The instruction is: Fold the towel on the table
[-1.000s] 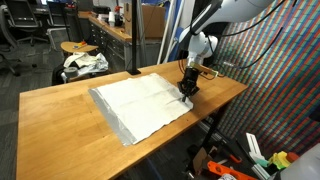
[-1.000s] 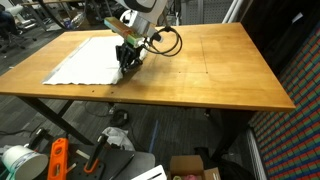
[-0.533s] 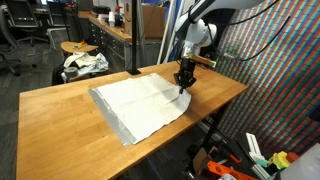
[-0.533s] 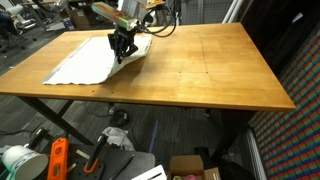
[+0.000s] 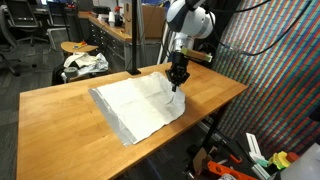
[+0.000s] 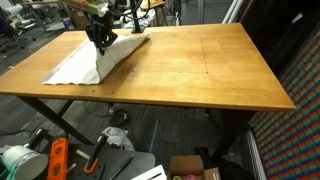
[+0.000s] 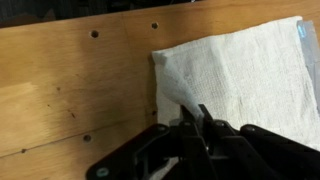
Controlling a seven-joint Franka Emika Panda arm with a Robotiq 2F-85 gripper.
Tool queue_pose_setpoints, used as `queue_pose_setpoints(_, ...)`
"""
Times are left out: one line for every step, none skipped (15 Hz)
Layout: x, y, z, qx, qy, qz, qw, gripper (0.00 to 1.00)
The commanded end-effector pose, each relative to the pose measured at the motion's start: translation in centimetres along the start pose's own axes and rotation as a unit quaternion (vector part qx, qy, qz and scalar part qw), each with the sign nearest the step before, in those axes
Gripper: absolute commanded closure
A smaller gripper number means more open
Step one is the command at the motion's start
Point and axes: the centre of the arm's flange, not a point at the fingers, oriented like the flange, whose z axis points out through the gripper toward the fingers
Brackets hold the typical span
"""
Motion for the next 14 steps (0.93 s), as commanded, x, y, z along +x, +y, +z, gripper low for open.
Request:
queue_pose_setpoints(-2.9,-3.9,1.2,-0.027,0.035,-0.012,0.999,0.86)
queue_pose_setpoints(-3.2,-4.9,1.5,-0.033,0.039,-0.015,0.9986,0.86)
queue_pose_setpoints(-3.2,-5.8,1.9,-0.038,0.042,-0.016,0.9983,0.87)
queue_pose_setpoints(-3.2,-6.7,2.1,-0.039,0.047,-0.015,0.998,0.87)
queue_pose_setpoints(-3.2,-7.4,2.2,-0.043,0.047,-0.017,0.9978,0.87)
queue_pose_setpoints(-3.4,-8.0,2.3,-0.045,0.048,-0.017,0.9977,0.87)
queue_pose_setpoints(-3.4,-8.6,2.5,-0.048,0.049,-0.019,0.9974,0.86)
queue_pose_setpoints(-3.5,-9.0,2.7,-0.051,0.05,-0.02,0.9972,0.87)
queue_pose_setpoints(-3.6,-9.5,2.9,-0.054,0.049,-0.022,0.9971,0.87)
queue_pose_setpoints(-3.8,-9.8,3.1,-0.057,0.048,-0.024,0.9969,0.87)
queue_pose_setpoints(-4.0,-10.2,3.3,-0.059,0.047,-0.027,0.9968,0.87)
queue_pose_setpoints(-4.1,-10.5,3.5,-0.062,0.046,-0.03,0.9966,0.87)
queue_pose_setpoints(-4.3,-10.9,3.7,-0.064,0.045,-0.033,0.9964,0.87)
queue_pose_setpoints(-4.5,-11.2,3.8,-0.066,0.044,-0.036,0.9962,0.87)
